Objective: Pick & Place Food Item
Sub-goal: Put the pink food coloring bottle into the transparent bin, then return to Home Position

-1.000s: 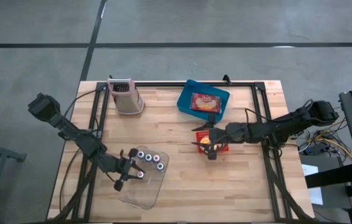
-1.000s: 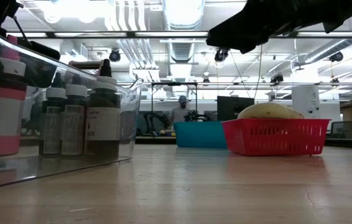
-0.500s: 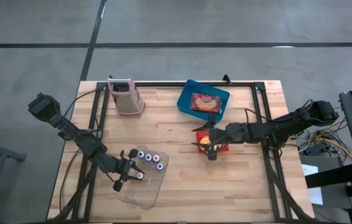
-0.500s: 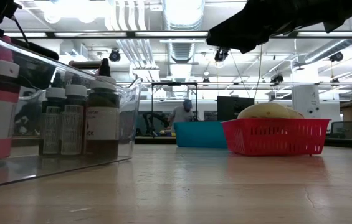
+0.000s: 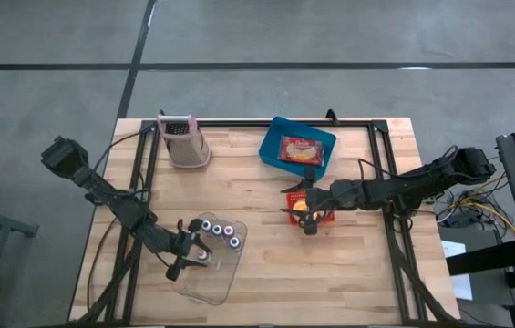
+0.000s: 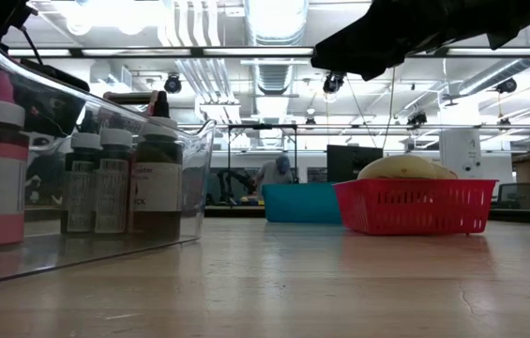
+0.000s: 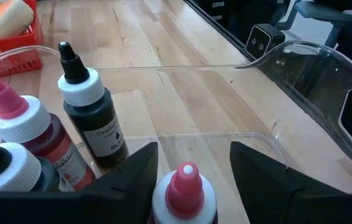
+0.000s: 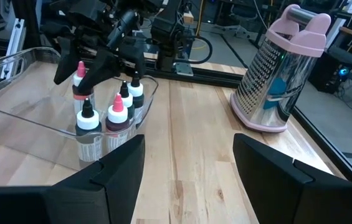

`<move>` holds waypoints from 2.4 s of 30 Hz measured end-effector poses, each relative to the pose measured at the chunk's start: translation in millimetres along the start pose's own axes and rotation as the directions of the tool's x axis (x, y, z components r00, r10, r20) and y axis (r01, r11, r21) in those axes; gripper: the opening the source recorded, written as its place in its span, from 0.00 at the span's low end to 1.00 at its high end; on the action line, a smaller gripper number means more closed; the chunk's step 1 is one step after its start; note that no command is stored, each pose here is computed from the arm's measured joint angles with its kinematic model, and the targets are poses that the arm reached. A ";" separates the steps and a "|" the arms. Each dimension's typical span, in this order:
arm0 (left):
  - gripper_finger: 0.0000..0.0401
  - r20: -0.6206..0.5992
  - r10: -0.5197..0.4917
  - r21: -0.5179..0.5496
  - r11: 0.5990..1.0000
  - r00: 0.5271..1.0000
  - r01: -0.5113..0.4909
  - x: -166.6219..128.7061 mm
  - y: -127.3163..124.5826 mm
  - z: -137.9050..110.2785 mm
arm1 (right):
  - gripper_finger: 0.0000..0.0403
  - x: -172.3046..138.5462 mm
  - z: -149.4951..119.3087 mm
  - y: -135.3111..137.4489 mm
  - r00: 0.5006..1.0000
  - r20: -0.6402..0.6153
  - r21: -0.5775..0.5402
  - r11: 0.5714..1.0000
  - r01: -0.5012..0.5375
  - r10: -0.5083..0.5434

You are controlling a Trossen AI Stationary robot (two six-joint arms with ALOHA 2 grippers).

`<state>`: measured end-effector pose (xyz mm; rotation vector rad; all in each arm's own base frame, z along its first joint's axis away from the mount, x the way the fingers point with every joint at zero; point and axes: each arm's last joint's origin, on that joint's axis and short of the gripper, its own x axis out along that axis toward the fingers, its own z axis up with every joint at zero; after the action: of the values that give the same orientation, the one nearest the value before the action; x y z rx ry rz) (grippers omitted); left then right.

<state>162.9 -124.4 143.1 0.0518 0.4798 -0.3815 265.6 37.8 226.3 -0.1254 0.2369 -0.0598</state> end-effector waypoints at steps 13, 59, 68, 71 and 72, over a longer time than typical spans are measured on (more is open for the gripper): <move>0.51 0.091 0.011 0.017 1.000 0.996 -0.013 -7.1 -0.6 17.9 | 0.59 -0.1 3.8 -0.3 0.999 0.038 0.006 1.000 0.003 -0.003; 0.51 0.334 0.444 -0.117 0.895 0.831 -0.431 -109.0 37.0 49.1 | 0.59 -44.5 21.8 -25.3 0.914 0.014 -0.040 0.914 0.405 -0.404; 0.51 0.414 0.200 0.017 0.974 0.888 -0.228 -118.5 32.6 53.4 | 0.59 -51.5 17.5 -27.9 0.964 0.048 -0.013 0.965 0.261 -0.260; 0.51 0.437 0.192 0.008 0.976 0.879 -0.217 -123.0 33.5 52.7 | 0.59 -60.2 17.3 -28.0 0.977 0.080 0.028 0.980 0.195 -0.197; 0.51 0.448 0.179 0.007 0.979 0.876 -0.203 -125.2 33.7 52.7 | 0.59 -64.8 16.2 -28.2 0.981 0.093 0.038 0.985 0.170 -0.173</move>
<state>96.1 -57.0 246.0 0.0612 0.0065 -0.2004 205.3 16.6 260.5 -0.1182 0.1282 -0.2281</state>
